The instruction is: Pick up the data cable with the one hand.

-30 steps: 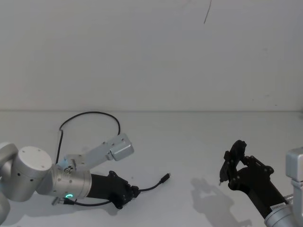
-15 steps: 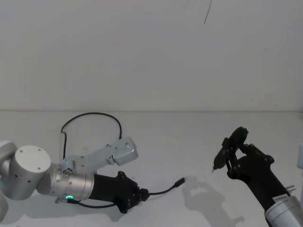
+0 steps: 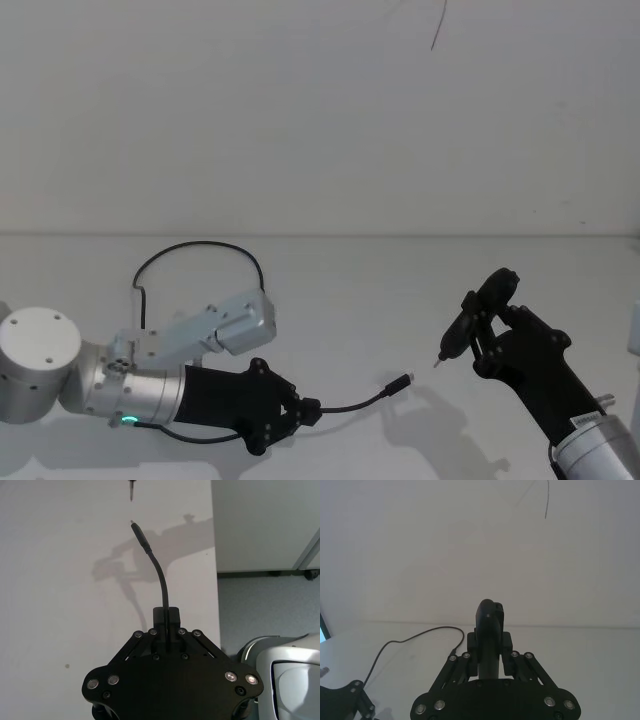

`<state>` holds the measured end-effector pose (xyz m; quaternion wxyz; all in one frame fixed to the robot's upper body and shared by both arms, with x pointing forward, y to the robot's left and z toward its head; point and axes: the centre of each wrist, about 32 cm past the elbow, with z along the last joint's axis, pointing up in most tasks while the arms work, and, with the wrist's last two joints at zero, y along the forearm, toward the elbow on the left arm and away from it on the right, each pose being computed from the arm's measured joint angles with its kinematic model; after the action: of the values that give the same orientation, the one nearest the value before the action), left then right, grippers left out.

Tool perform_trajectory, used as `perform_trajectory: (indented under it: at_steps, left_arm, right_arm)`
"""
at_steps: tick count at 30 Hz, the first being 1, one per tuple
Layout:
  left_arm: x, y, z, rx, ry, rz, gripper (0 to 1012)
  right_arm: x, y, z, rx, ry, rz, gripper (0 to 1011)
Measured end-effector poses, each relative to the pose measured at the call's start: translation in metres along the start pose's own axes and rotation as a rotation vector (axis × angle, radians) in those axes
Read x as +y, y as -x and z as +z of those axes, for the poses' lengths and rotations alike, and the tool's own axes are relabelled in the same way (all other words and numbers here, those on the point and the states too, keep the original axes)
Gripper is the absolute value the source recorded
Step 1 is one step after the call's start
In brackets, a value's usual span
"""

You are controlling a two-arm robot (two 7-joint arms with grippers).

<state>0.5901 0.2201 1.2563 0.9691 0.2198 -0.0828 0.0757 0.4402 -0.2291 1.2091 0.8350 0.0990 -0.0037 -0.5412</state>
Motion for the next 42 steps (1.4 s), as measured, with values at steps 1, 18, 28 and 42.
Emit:
perform_trajectory:
  at_steps: [1, 18, 28, 42]
  left_arm:
    - [0.0010, 0.0002, 0.0000, -0.003, 0.003, -0.001, 42]
    - [0.0105, 0.0043, 0.0010, -0.034, 0.045, -0.011, 42]
    - [0.0124, 0.0051, 0.0012, -0.041, 0.054, -0.012, 42]
    - [0.0134, 0.0054, 0.0015, -0.044, 0.058, -0.014, 42]
  right_arm:
    - [0.000, 0.000, 0.000, 0.003, 0.001, -0.001, 263]
    - [-0.009, 0.007, 0.009, 0.044, 0.007, 0.002, 263]
    - [-0.014, 0.015, 0.015, 0.070, 0.001, 0.021, 263]
    - [-0.012, 0.022, 0.011, 0.103, 0.007, 0.033, 263]
